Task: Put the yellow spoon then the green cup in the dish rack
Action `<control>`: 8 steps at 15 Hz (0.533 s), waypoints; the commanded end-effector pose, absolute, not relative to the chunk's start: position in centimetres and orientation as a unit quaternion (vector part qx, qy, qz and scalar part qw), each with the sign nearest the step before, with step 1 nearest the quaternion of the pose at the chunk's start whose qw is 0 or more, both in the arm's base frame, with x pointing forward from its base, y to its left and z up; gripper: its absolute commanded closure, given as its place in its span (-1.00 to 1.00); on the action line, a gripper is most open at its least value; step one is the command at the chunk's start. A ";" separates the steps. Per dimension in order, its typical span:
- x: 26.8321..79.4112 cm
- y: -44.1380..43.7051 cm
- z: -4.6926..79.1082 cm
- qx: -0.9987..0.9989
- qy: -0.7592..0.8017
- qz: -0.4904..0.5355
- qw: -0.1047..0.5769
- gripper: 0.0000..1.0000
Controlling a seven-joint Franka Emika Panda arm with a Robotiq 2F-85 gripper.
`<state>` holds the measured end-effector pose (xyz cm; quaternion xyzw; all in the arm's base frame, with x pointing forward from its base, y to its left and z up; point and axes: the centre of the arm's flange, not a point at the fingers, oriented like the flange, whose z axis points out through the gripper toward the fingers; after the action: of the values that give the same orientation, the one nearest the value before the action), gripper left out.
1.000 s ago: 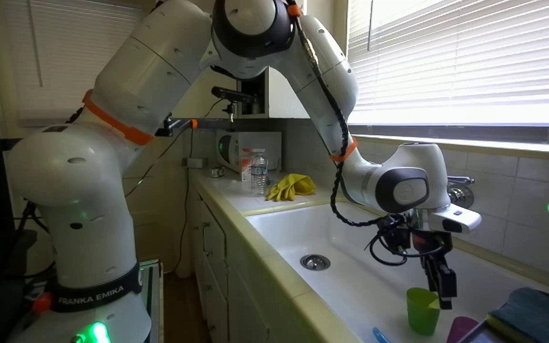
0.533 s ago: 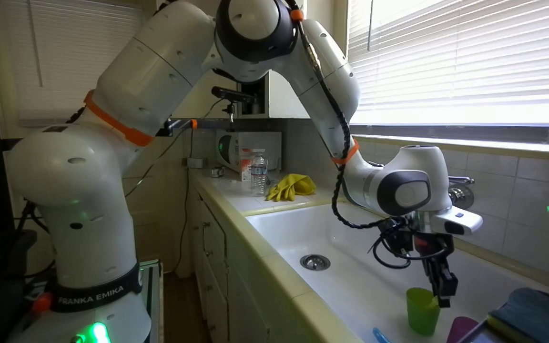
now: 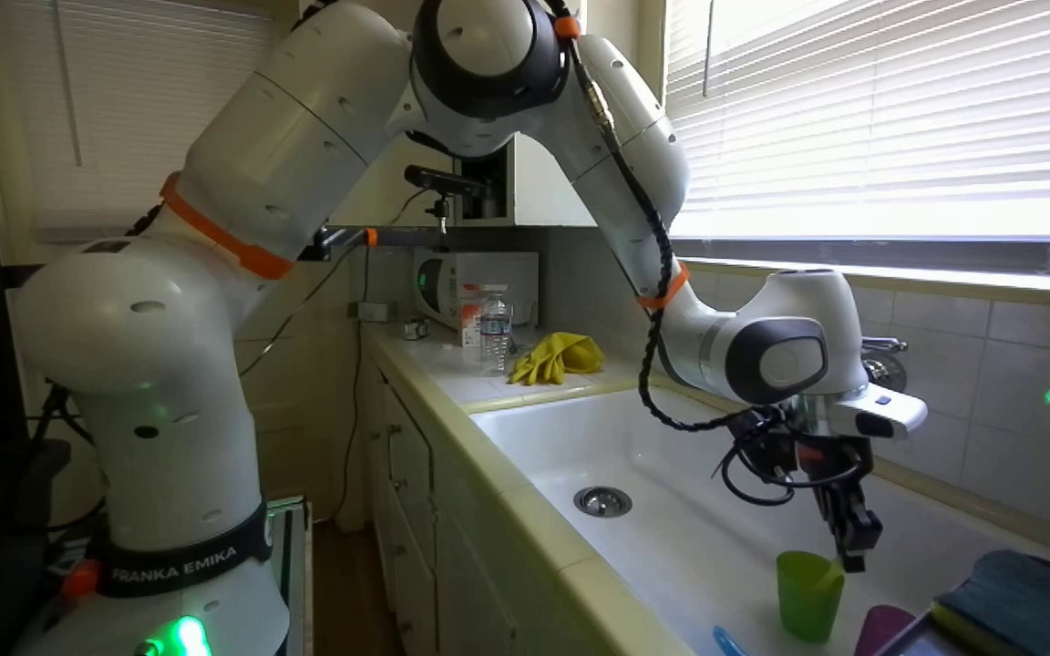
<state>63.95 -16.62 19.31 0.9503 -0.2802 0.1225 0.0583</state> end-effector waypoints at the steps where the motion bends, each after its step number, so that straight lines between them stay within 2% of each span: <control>1: 63.0 -15.9 20.7 0.953 -0.268 0.126 0.062 0.96; 8: 60.9 -15.1 26.8 0.951 -0.264 0.150 0.063 0.96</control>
<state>63.66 -15.79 23.65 0.9508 -0.2667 0.1459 0.0597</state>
